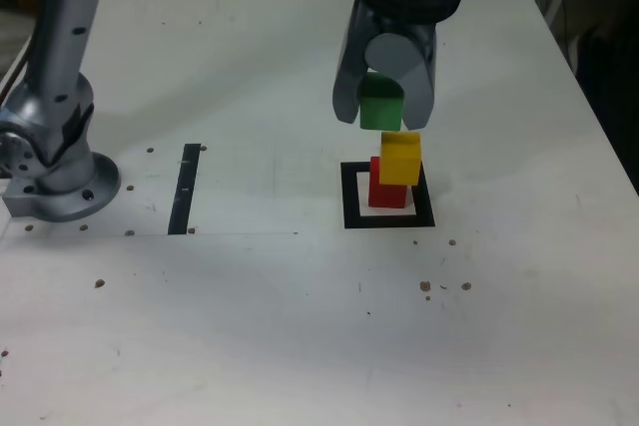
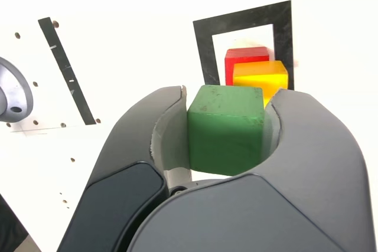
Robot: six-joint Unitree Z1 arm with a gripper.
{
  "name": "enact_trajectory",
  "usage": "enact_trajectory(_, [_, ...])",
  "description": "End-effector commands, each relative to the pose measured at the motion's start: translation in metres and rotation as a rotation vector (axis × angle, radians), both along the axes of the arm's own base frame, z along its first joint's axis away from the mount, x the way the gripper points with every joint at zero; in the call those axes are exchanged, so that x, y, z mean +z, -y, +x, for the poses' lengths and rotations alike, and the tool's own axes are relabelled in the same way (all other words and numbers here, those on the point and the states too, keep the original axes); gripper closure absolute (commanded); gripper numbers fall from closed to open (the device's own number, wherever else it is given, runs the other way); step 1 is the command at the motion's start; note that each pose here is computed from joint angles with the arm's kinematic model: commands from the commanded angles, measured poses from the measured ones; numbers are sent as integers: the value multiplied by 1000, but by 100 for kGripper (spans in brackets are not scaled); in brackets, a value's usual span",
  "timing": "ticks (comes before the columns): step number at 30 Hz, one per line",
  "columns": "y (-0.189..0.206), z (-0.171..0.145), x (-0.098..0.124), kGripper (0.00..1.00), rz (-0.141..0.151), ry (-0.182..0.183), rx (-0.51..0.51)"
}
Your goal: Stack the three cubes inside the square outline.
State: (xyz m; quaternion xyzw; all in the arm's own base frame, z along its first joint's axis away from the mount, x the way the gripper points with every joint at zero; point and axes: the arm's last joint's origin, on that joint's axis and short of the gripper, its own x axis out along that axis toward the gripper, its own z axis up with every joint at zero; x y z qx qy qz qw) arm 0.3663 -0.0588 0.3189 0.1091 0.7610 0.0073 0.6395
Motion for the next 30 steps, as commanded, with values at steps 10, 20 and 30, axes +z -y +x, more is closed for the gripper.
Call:
enact_trajectory(10, [2, 10, -12, 82, 4, -17, 3])
enact_trajectory(20, [5, 12, -15, 81, -4, -15, 7])
enact_trajectory(30, [5, 16, -21, 52, -20, -32, -1])
